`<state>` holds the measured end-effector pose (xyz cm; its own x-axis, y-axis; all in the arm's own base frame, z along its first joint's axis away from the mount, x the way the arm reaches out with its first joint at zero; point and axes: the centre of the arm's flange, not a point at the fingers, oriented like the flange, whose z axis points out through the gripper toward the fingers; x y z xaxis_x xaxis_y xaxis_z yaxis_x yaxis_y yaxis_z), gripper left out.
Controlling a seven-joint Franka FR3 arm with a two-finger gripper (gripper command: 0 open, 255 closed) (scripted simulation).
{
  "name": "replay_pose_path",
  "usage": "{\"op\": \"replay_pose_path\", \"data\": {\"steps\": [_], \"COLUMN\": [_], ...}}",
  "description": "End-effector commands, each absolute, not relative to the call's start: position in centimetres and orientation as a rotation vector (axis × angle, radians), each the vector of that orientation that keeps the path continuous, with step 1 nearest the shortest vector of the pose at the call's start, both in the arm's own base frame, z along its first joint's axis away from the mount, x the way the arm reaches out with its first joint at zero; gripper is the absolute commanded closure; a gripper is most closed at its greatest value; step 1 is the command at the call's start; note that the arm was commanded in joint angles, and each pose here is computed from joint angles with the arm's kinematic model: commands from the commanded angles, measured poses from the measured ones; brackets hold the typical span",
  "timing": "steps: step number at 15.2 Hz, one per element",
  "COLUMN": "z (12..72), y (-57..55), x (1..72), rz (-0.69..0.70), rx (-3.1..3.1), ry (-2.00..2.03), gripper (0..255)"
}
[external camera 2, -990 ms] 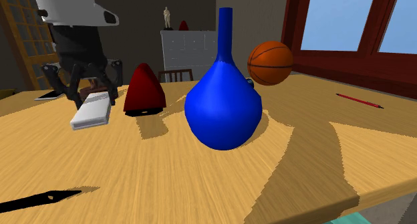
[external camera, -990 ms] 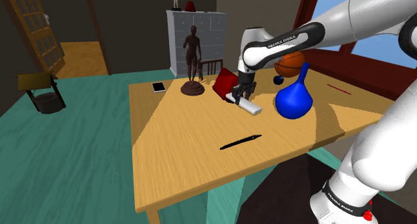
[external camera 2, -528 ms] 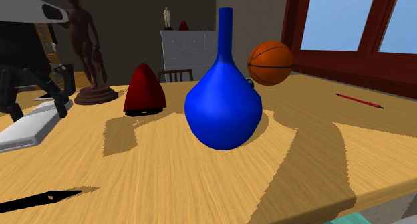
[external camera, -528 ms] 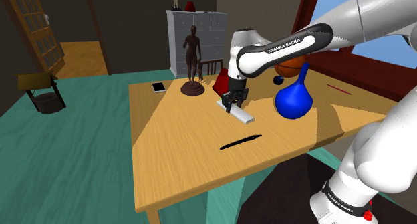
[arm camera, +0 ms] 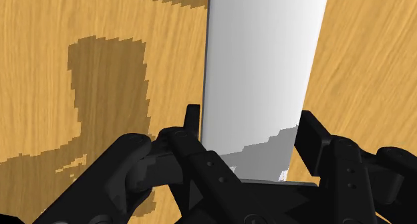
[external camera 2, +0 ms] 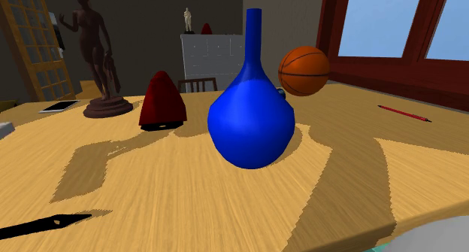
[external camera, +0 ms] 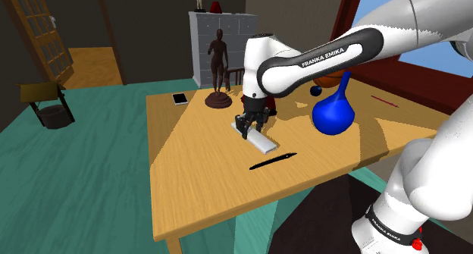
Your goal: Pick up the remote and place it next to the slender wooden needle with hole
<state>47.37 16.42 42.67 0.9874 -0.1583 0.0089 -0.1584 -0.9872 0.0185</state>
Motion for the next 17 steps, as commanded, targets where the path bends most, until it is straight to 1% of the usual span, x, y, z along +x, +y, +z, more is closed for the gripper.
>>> {"op": "replay_pose_path", "data": {"steps": [1,3,17], "z": [42.5,42.5,35.1], "y": [19.2,21.8,21.8], "x": [46.9,46.4,46.4], "rz": [0.012,0.012,0.012], "rx": [3.113,3.113,3.113], "ry": [-0.250,-0.250,-0.250], "gripper": [255,255,255]}}
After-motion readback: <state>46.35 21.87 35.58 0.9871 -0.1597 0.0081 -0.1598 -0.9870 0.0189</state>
